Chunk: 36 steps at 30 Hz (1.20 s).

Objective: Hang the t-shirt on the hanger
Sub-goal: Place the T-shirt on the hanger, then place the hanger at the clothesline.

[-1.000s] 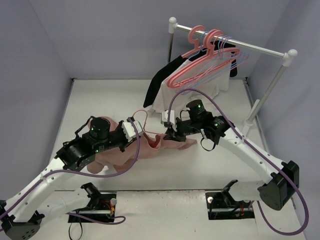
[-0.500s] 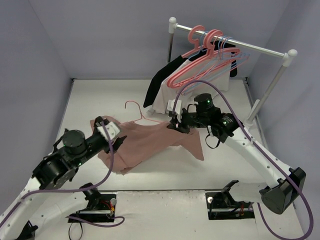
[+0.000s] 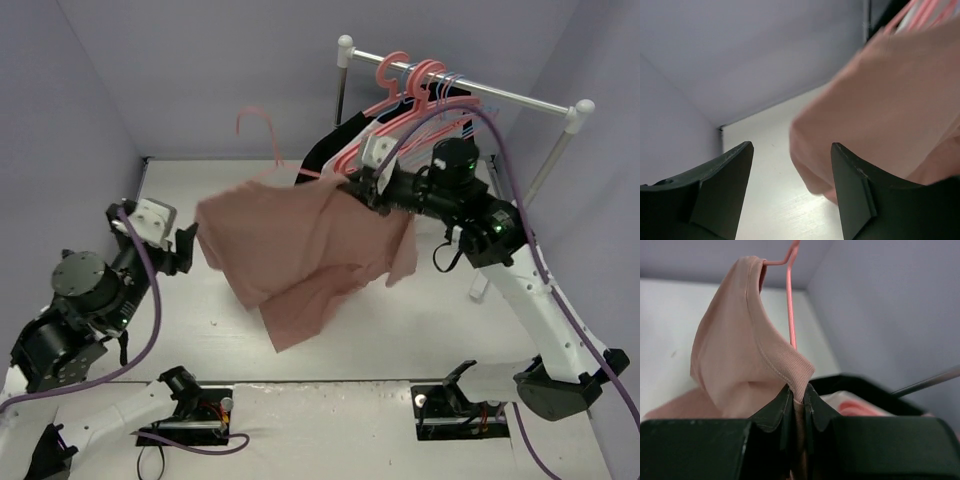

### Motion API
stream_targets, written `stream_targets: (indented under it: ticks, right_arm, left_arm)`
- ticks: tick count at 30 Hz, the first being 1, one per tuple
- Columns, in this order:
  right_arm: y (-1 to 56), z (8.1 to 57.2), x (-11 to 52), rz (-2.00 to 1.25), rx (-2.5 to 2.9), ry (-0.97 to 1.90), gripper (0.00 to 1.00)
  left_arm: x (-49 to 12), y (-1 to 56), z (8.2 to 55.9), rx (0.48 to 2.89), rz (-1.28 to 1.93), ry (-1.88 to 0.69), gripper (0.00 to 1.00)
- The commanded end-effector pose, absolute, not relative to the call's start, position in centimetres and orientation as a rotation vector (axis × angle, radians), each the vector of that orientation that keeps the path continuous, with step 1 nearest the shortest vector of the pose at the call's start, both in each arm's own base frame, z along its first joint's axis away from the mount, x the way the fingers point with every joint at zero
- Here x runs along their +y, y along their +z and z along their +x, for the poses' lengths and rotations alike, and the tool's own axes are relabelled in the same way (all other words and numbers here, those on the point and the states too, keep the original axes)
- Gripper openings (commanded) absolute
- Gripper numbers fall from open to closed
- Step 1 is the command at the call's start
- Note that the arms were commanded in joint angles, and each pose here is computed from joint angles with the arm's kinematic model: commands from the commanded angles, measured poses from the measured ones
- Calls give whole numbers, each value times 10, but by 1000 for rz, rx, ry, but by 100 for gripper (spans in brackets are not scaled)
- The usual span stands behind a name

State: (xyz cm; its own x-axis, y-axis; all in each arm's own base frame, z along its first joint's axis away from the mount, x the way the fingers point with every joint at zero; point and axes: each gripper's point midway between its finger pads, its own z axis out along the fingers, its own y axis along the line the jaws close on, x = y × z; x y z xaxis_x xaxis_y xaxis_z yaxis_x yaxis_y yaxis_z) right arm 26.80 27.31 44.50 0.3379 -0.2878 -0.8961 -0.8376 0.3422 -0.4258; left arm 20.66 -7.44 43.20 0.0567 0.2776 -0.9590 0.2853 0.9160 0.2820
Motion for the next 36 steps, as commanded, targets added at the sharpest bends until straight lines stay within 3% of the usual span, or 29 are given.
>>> stream_targets:
  ticks: [1, 5, 10, 16, 22, 36]
  right_arm:
    - [588, 263, 261, -1004, 907, 428, 0]
    - [655, 249, 254, -917, 780, 445, 0]
    - [646, 236, 262, -968, 772, 521, 0]
    - [528, 236, 249, -1017, 1034, 530, 0]
    - [438, 230, 200, -865, 1293, 430, 0]
    - [308, 243, 130, -632, 1759, 157, 0]
  left_arm:
    - [-52, 482, 210, 1476, 310, 62, 59]
    - [-49, 496, 207, 1452, 290, 51, 59]
    - [-42, 500, 200, 1435, 276, 39, 59]
    - [-28, 487, 187, 1433, 248, 29, 59]
    - [-35, 470, 190, 1467, 273, 21, 59]
    - [-58, 442, 207, 1520, 321, 7, 59]
